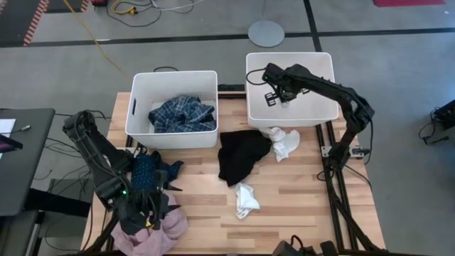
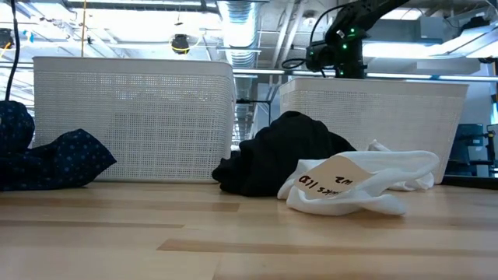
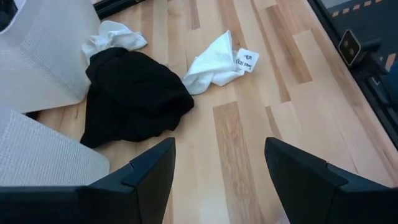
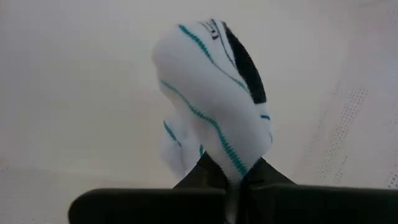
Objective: Sort clothes
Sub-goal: Put the white patterned sock into the right laundry bin, then put the white sock into the right laundry bin
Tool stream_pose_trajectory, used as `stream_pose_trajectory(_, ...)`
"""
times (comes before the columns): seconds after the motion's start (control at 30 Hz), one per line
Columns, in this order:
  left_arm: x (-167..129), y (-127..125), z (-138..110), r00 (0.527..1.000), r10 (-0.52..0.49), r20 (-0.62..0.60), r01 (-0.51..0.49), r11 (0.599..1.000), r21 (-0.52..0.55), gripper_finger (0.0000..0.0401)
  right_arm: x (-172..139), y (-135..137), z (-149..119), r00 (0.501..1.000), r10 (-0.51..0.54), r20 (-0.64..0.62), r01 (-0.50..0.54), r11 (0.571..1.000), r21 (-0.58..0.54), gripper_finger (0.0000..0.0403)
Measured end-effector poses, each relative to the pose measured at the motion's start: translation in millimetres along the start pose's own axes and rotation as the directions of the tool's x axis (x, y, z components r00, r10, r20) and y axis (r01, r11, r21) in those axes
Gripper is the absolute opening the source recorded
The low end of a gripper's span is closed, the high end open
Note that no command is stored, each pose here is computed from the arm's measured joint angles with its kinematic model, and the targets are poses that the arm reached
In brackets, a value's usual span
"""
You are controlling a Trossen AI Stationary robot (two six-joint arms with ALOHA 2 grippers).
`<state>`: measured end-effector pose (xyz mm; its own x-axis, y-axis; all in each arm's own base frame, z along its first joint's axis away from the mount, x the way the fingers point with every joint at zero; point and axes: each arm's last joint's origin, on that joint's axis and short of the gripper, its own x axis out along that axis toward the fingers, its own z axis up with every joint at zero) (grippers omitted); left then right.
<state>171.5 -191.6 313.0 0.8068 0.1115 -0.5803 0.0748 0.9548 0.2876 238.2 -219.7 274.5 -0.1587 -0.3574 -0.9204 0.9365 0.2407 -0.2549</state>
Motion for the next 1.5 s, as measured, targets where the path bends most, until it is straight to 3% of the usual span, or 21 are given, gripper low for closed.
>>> stream_pose_trajectory(0.23, 8.5, -9.4, -3.3, 0.999, 0.001, -0.032, 0.000, 1.000, 0.030, 0.0243, 22.2, 8.0, -18.5, 0.997, 0.009, -0.083, -0.012, 0.999, -0.033, 0.0014)
stream_pose_trajectory(0.33, 8.9, -10.6, -3.6, 0.999, -0.001, -0.034, 0.002, 1.000, 0.031, 0.0243, 32.0, 10.6, -29.1, 0.992, -0.012, -0.123, 0.004, 0.998, -0.062, 0.0033)
stream_pose_trajectory(0.47, 8.7, -10.8, -3.6, 0.999, -0.003, -0.034, 0.004, 1.000, 0.025, 0.0243, 35.8, 15.2, -38.6, 0.988, -0.016, -0.153, 0.002, 0.996, -0.093, 0.0096)
stream_pose_trajectory(0.63, 7.3, -12.3, -3.9, 1.000, -0.010, -0.030, 0.011, 1.000, 0.023, 0.0243, 34.7, 21.3, -44.5, 0.974, 0.060, -0.216, -0.084, 0.991, -0.106, 0.0190)
stream_pose_trajectory(0.77, 6.1, -13.5, -4.3, 1.000, -0.015, -0.027, 0.016, 1.000, 0.023, 0.0243, 31.4, 24.4, -51.4, 0.962, 0.068, -0.266, -0.104, 0.987, -0.122, 0.0230)
stream_pose_trajectory(1.5, 5.6, -13.9, -4.6, 0.999, -0.016, -0.028, 0.017, 0.999, 0.043, 0.0243, 0.4, 60.8, -105.0, 0.941, -0.006, -0.337, -0.096, 0.954, -0.285, 0.0219)
